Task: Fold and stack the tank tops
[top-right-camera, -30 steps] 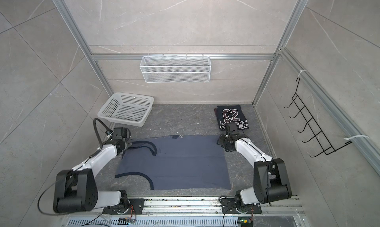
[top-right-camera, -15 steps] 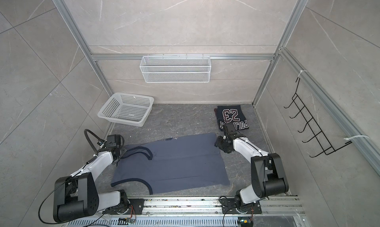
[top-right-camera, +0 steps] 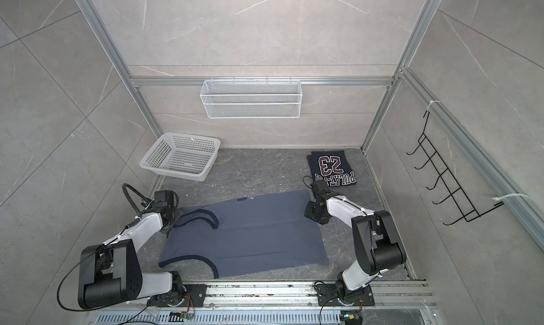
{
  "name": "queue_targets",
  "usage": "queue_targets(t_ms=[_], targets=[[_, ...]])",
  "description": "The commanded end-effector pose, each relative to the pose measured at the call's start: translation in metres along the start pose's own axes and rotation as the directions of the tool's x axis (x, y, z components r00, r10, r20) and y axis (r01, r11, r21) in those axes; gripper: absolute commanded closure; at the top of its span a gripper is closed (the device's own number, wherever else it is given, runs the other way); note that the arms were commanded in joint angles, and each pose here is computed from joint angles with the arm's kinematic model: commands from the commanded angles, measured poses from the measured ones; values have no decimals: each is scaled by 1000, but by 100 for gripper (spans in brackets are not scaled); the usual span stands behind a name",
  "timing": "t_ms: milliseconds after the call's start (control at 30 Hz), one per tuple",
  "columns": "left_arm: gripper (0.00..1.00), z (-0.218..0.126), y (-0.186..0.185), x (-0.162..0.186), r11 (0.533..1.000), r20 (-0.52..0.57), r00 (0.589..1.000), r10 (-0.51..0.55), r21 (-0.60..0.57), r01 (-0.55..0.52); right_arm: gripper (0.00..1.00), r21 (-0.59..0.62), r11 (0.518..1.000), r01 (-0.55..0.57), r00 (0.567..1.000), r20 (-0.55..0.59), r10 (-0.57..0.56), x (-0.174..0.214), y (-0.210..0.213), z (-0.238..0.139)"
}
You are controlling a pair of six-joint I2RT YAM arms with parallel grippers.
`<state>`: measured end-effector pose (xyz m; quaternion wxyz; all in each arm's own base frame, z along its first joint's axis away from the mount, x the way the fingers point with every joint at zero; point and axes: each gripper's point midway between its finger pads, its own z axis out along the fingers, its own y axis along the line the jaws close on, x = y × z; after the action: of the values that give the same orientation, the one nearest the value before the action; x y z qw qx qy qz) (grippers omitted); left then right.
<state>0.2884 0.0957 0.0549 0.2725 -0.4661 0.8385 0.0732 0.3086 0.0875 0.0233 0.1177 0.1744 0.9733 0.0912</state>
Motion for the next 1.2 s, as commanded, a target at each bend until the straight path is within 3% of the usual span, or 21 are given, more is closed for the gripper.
queue_targets(t_ms=[0, 100, 400, 600, 733, 833, 1167], targets=[[94, -8, -4, -17, 1000, 33, 999, -22, 7, 22, 66, 56, 998, 3, 1000, 6, -3, -2, -6, -2], [94, -7, 4, -20, 999, 40, 998, -45, -6, 45, 83, 127, 992, -3, 999, 45, -2, -7, -19, -10], [95, 10, 23, -19, 988, 9, 988, -154, -21, 154, 100, 185, 982, -32, 996, 83, 17, -8, -36, -16], [94, 15, 19, -18, 990, -23, 990, -142, -23, 142, 99, 83, 996, -10, 994, 109, 1, -12, -18, -26], [94, 15, 19, -16, 990, -31, 989, -142, -19, 141, 79, -68, 997, 38, 995, 92, -32, -7, 12, -37], [94, 15, 18, -16, 989, -32, 988, -149, -13, 148, 71, -49, 998, 37, 997, 62, -34, -4, 11, -31], [94, 12, 17, -18, 989, -27, 989, -148, -4, 148, 72, -26, 999, 36, 999, 15, -35, -2, 11, -6]])
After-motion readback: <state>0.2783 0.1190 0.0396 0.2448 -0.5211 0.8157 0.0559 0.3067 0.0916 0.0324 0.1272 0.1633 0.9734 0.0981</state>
